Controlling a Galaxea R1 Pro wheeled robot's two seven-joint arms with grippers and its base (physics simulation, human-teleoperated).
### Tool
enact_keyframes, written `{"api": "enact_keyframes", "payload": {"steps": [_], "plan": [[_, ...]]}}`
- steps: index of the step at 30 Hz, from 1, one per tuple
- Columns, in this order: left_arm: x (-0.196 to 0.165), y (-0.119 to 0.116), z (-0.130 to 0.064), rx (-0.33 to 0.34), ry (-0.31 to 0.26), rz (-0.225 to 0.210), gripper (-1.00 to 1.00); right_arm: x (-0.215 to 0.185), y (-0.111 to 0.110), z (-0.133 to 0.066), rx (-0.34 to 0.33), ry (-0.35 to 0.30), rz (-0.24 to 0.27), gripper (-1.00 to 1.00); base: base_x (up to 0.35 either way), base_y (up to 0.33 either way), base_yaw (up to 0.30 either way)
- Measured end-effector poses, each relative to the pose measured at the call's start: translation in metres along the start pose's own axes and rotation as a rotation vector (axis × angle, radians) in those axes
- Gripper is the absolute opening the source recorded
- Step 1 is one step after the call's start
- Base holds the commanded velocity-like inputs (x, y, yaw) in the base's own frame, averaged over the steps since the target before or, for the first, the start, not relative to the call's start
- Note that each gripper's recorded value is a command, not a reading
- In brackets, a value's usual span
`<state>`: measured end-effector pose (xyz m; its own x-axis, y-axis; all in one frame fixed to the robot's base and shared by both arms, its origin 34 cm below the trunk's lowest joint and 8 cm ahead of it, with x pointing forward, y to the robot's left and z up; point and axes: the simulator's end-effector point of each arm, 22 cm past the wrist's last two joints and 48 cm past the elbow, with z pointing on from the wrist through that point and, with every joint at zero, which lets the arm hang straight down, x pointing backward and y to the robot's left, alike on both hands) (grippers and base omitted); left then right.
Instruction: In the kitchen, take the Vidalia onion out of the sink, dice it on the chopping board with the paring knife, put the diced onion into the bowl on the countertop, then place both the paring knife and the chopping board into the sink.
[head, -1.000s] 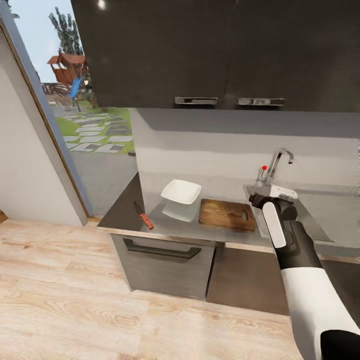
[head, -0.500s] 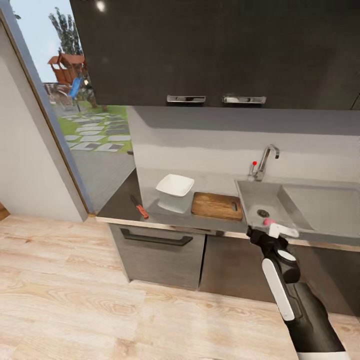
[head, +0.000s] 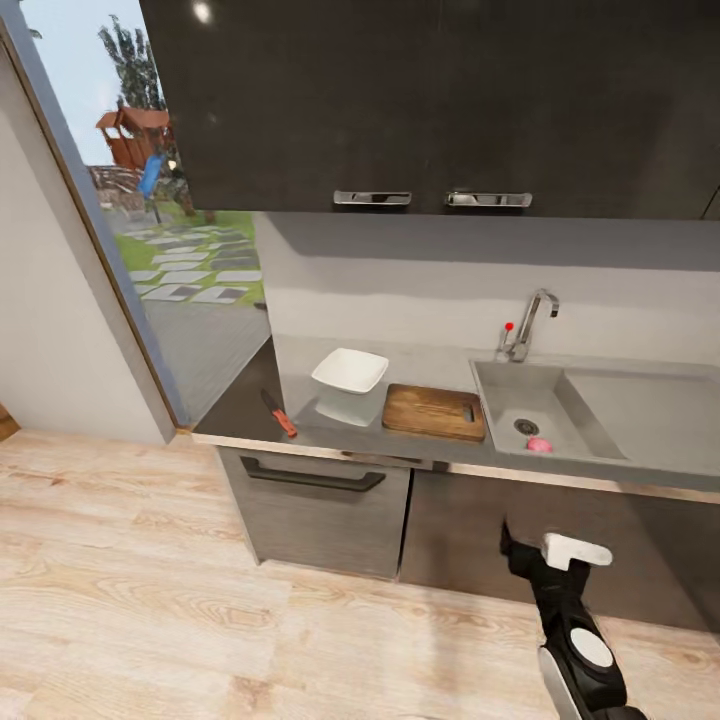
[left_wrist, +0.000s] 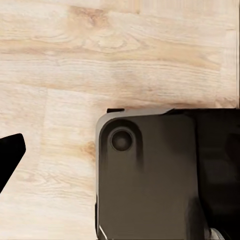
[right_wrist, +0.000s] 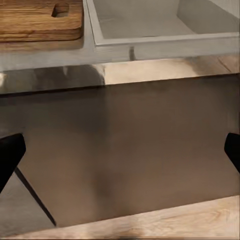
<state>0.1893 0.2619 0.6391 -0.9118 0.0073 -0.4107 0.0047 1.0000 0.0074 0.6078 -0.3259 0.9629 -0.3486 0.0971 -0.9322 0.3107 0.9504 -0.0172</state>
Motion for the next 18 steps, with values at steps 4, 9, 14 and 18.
{"api": "enact_keyframes", "payload": {"steps": [4,9,14,18], "plan": [[-0.045,-0.011,0.01,0.01,-0.096,-0.01,1.0,0.063,-0.009,-0.024,-0.023,0.029,-0.01,1.0,0.0,0.0,0.0],[-0.062,-0.011,0.012,0.01,-0.132,-0.014,1.0,0.132,-0.019,-0.036,-0.027,0.07,-0.025,1.0,0.0,0.0,0.0],[-0.065,-0.009,0.012,0.005,-0.14,-0.018,1.0,0.24,-0.009,-0.075,-0.128,0.215,-0.071,1.0,0.0,0.0,0.0],[-0.057,-0.006,0.011,0.002,-0.124,-0.016,1.0,0.292,-0.02,-0.102,-0.144,0.314,-0.096,1.0,0.0,0.0,0.0]]}}
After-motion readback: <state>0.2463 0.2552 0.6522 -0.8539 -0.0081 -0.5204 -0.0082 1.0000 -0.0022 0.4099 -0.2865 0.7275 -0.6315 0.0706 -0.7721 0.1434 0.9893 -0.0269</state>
